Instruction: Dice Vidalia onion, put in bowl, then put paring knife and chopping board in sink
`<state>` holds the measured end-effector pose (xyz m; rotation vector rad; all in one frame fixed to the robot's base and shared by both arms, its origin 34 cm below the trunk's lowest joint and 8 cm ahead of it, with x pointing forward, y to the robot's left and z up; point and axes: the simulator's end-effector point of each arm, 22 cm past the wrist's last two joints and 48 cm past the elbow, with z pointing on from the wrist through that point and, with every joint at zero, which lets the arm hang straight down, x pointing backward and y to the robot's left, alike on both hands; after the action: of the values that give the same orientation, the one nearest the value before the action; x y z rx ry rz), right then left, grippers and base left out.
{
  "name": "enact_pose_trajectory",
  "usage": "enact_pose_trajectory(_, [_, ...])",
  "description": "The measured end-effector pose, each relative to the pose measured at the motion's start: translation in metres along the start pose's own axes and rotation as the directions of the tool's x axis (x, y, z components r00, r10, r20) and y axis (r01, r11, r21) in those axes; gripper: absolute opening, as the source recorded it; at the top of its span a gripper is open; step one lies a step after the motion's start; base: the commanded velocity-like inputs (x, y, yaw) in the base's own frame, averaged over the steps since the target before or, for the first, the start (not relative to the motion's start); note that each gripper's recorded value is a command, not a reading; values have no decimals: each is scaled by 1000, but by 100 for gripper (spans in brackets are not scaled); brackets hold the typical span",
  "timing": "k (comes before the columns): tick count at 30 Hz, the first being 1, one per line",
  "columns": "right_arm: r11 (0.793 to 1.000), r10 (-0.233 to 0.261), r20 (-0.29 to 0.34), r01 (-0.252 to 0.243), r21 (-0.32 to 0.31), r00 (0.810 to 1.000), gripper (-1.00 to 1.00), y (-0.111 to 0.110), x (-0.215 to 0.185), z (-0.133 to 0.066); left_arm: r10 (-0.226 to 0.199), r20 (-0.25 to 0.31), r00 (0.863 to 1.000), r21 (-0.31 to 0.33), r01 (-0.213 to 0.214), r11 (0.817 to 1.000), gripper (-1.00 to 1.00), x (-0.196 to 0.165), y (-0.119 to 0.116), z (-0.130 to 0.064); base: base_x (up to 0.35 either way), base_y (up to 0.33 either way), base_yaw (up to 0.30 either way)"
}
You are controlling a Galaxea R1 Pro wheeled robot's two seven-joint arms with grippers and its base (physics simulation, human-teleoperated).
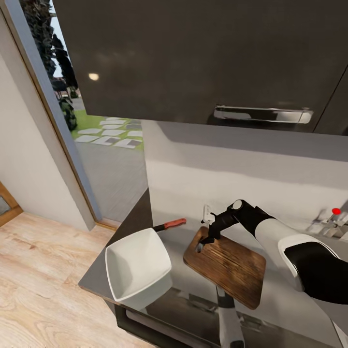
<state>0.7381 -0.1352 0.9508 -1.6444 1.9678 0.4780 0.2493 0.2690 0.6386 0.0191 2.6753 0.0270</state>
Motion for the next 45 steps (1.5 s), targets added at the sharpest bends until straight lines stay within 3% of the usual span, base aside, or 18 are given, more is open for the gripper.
enact_pose_trajectory(31, [999, 28, -11, -29, -40, 1000, 100, 5, 19, 24, 1, -49, 999, 1, -1, 1000, 100, 19, 0, -2, 0, 0, 0])
enact_pose_trajectory(37, [998, 48, 13, -47, -41, 999, 100, 5, 16, 27, 1, -57, 998, 1, -1, 1000, 100, 23, 0, -3, 105, 0, 0])
enact_pose_trajectory(45, [998, 35, -14, -36, -50, 999, 100, 7, 24, 31, 1, -64, 998, 1, -1, 1000, 100, 25, 0, -3, 37, 0, 0])
